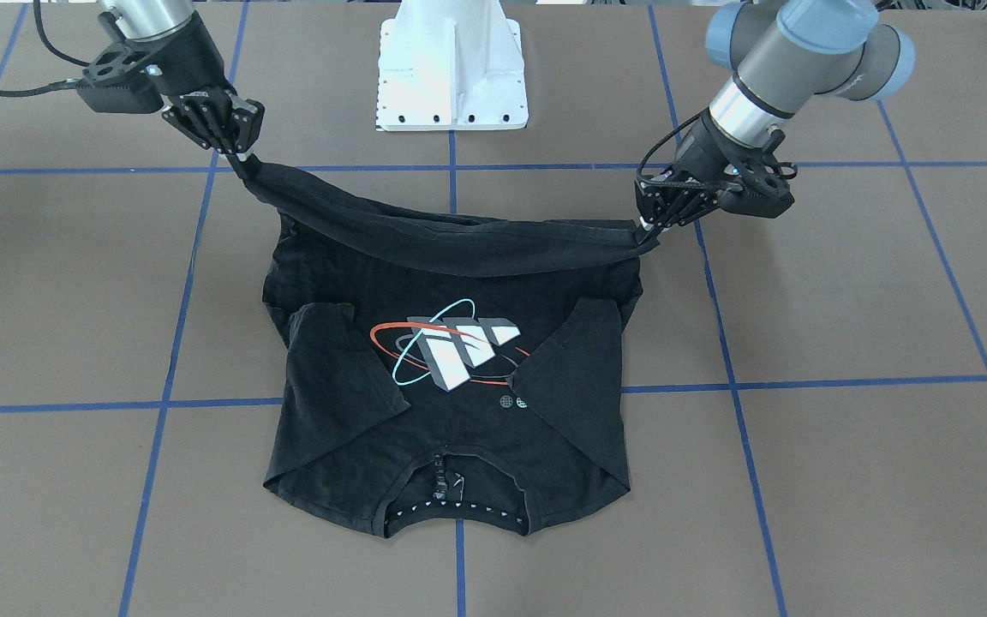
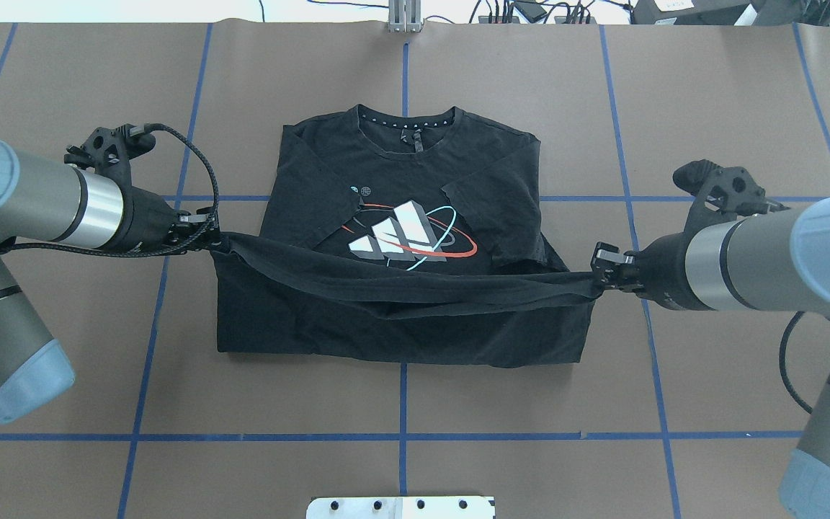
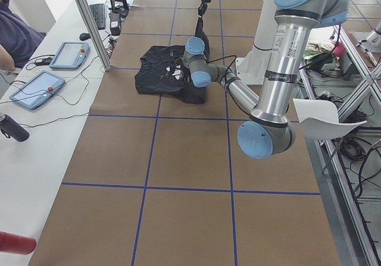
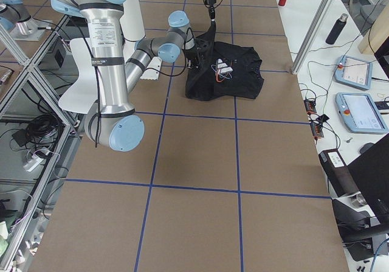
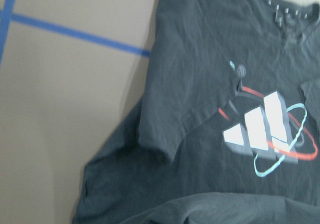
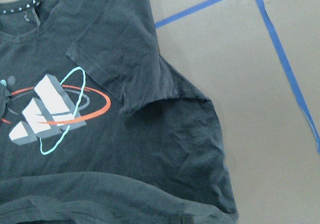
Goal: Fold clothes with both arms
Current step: 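Lift the hem with both grippers and fold it toward the collar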
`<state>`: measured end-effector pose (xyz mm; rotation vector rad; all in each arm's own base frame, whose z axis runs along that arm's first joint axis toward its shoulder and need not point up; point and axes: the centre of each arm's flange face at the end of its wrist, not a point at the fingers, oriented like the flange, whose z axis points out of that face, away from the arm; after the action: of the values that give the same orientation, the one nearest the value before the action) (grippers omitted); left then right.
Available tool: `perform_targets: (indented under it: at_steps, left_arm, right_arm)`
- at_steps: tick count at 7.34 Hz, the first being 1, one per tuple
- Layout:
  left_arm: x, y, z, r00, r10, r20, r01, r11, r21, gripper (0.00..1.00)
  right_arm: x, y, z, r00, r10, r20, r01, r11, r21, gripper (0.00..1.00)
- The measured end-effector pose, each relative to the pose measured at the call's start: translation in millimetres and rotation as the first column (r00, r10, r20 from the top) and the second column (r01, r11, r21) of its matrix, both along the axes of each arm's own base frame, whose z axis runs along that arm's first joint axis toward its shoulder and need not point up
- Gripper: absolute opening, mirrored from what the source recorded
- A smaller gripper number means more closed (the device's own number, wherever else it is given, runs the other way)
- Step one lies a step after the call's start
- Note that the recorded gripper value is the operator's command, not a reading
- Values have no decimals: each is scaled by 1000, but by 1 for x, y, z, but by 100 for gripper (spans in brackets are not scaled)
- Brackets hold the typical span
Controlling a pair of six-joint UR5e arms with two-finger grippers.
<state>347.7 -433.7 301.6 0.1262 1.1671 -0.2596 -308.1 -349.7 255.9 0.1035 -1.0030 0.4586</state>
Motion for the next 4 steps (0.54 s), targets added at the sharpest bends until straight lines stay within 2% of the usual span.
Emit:
perform_targets:
  at_steps: [2, 4]
  left_arm:
    - [-5, -23, -16, 999, -51, 17, 51, 999, -3, 0]
    - [-3, -63, -21, 995, -91, 44, 91, 996, 0, 0]
  right_arm:
    - [-3, -39, -8, 998, 59, 2, -59, 998, 1, 0]
    - [-15, -90, -9, 996, 86, -17, -86, 996, -12, 0]
